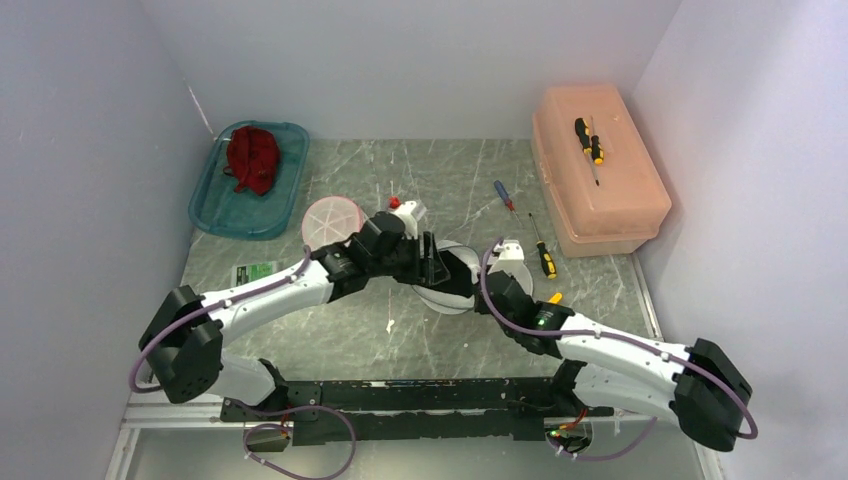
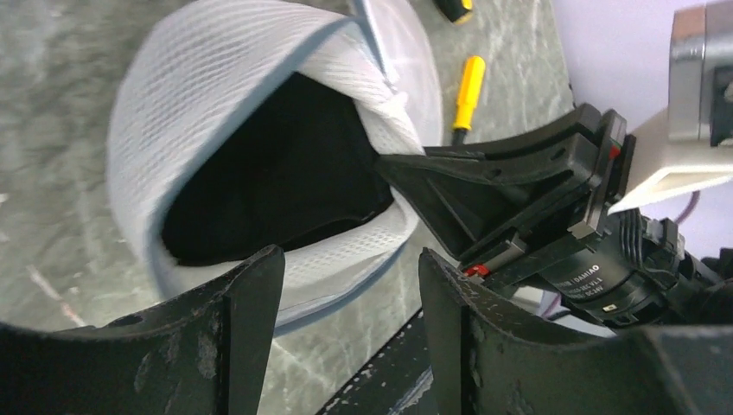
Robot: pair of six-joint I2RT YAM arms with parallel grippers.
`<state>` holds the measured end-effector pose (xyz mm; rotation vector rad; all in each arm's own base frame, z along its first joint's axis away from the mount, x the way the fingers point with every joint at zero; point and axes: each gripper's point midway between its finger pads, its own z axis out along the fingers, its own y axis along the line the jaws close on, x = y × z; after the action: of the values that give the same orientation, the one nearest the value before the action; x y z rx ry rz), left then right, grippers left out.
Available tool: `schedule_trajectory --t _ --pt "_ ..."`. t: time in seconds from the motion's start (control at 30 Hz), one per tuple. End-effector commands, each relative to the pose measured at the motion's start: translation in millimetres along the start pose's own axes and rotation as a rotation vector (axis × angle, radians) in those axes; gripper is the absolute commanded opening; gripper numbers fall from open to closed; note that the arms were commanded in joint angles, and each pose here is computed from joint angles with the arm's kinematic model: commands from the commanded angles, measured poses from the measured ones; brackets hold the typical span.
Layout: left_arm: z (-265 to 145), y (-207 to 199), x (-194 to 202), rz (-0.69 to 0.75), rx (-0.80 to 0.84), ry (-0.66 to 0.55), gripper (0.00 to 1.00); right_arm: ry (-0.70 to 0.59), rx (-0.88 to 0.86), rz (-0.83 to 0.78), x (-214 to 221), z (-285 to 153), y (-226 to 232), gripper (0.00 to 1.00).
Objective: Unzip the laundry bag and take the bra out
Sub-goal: Pick up the bra from the laundry bag.
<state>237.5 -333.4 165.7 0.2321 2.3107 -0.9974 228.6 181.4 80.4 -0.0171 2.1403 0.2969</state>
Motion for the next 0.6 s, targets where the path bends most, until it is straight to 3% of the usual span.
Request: schedule_trajectory --t 0.0,0.23,0.4,0.57 --pt "0.5 -53.1 -22.3 0.042 0.133 -0.064 0.64 -0.078 -0.073 0.082 -28.6 -12.7 16.2 0.0" --pt "29.7 -34.8 3.0 0.035 0.053 0.026 0.62 -0.092 -0.138 0.129 -29.1 -20.3 21.8 0.0" --pt "49.6 7.4 34.2 0.124 -0.153 0.121 0.62 -0.082 -0.175 0.154 -16.1 -22.5 19.9 0.0" --pt "57.2 34.7 61.8 0.163 -0.237 0.159 0.63 -0.083 -0.172 0.165 -9.0 -25.0 12.4 0.0"
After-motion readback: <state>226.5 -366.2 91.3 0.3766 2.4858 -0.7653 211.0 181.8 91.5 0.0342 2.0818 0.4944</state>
